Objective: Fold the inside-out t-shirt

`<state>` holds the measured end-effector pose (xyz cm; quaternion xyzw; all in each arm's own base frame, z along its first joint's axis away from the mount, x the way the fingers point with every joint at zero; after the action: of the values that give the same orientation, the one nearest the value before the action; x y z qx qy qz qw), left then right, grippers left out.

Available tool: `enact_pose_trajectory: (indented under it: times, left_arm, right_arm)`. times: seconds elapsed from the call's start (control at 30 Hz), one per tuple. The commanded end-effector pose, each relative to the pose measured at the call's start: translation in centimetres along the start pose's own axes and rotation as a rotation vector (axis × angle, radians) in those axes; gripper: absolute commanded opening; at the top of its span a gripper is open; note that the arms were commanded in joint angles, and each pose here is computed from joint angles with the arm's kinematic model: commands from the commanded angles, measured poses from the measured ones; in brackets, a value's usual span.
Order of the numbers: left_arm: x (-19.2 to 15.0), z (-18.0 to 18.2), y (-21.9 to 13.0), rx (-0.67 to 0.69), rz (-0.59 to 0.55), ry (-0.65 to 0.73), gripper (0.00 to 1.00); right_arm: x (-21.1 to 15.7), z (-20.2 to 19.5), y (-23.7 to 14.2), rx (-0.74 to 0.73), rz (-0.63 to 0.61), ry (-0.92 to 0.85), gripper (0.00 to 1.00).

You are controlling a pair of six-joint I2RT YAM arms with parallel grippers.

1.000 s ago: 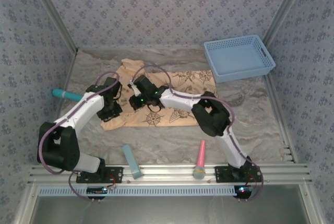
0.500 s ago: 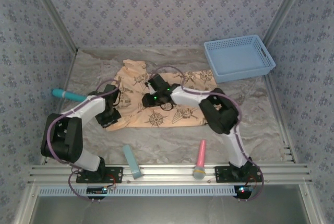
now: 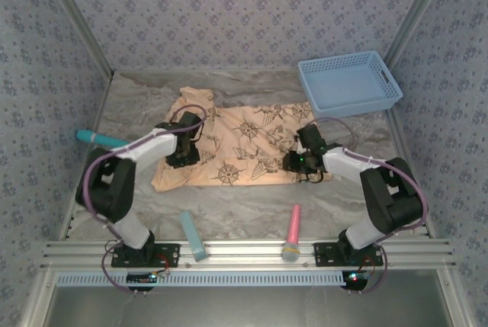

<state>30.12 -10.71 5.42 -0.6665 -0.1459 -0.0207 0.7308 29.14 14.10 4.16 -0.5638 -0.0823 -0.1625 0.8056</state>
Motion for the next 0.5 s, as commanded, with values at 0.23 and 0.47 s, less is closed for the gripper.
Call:
enact_pose_trajectory:
  times: [0.23, 0.47]
  left_arm:
    - [-4.4, 4.2, 2.1, 0.159, 0.093, 0.045, 0.27]
    - [-6.6, 5.8, 0.1, 0.146, 0.143, 0.018, 0.29]
  right_arm:
    - [-5.4, -4.3, 0.3, -0.165, 0.064, 0.160, 0.36]
    - [-8.6, -2.9, -1.9, -0.226, 0.044, 0.164, 0.36]
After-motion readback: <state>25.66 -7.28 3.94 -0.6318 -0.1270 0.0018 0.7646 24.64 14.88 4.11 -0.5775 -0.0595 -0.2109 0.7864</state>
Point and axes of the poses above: each hand's point on the last joint's axis, 136 mm out from that joint toward the fingers, its own y axis out along the fingers, its own z axis along the line the jaws close on, x = y × z, the point moved 2 cm from there along -y, back along the fingers, and after that the axes turned 4 degrees about y, right-handed, at the moved point
